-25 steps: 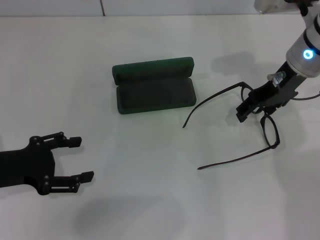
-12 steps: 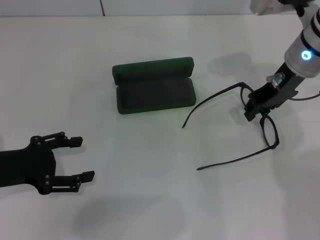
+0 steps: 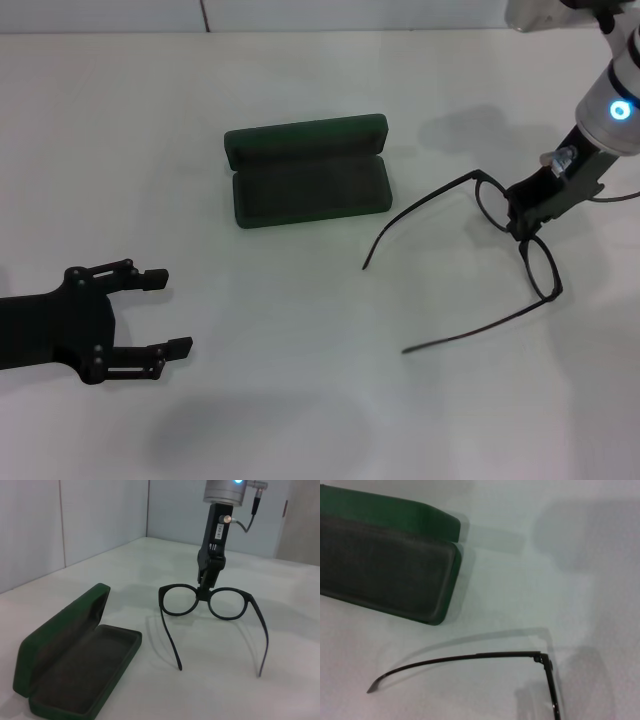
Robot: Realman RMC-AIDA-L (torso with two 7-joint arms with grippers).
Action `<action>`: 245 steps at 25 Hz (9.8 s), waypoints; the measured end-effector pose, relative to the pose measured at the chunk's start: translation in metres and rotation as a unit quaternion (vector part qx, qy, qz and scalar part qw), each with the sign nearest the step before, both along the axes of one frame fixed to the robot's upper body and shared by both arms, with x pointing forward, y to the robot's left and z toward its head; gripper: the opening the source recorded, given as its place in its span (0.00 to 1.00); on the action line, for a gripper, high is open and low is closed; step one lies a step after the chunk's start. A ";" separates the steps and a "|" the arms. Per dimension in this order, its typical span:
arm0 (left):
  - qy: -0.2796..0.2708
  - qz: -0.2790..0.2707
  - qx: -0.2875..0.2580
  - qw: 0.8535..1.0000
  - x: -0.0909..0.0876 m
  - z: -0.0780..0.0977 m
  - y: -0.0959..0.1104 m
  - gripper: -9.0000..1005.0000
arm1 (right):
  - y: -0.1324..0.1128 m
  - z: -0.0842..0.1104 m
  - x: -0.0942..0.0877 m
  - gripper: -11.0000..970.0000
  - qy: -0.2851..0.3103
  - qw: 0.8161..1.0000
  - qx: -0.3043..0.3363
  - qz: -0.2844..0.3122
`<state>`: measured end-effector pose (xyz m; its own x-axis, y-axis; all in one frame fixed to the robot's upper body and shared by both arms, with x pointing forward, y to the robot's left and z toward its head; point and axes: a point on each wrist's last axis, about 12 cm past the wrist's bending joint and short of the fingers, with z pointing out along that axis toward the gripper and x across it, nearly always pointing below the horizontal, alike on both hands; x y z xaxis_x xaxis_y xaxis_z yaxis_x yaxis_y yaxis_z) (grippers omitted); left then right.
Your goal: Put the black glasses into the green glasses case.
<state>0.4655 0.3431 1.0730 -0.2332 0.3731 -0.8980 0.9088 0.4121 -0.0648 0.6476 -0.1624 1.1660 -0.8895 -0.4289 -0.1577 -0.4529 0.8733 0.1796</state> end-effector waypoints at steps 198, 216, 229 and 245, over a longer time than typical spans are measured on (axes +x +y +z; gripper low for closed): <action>0.042 -0.189 -0.234 0.953 0.054 0.021 -0.145 0.02 | -0.013 -0.026 -0.070 0.13 -0.328 0.747 0.475 0.330; 0.043 -0.178 -0.234 0.955 0.050 0.017 -0.139 0.02 | -0.015 -0.027 -0.065 0.14 -0.345 0.753 0.462 0.317; 0.054 -0.076 -0.187 0.978 0.026 -0.011 -0.087 0.02 | 0.022 -0.021 -0.023 0.14 -0.423 0.765 0.264 0.408; 0.069 -0.036 -0.159 0.984 0.011 -0.025 -0.065 0.02 | 0.083 -0.031 -0.011 0.14 -0.436 0.728 0.079 0.524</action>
<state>0.4767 0.2781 1.0476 -0.3447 0.0974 -0.9337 0.9084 0.2855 -0.3056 0.6367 -0.0797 1.1347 0.3802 -0.7149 -0.5868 -0.8571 -0.0339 -0.5140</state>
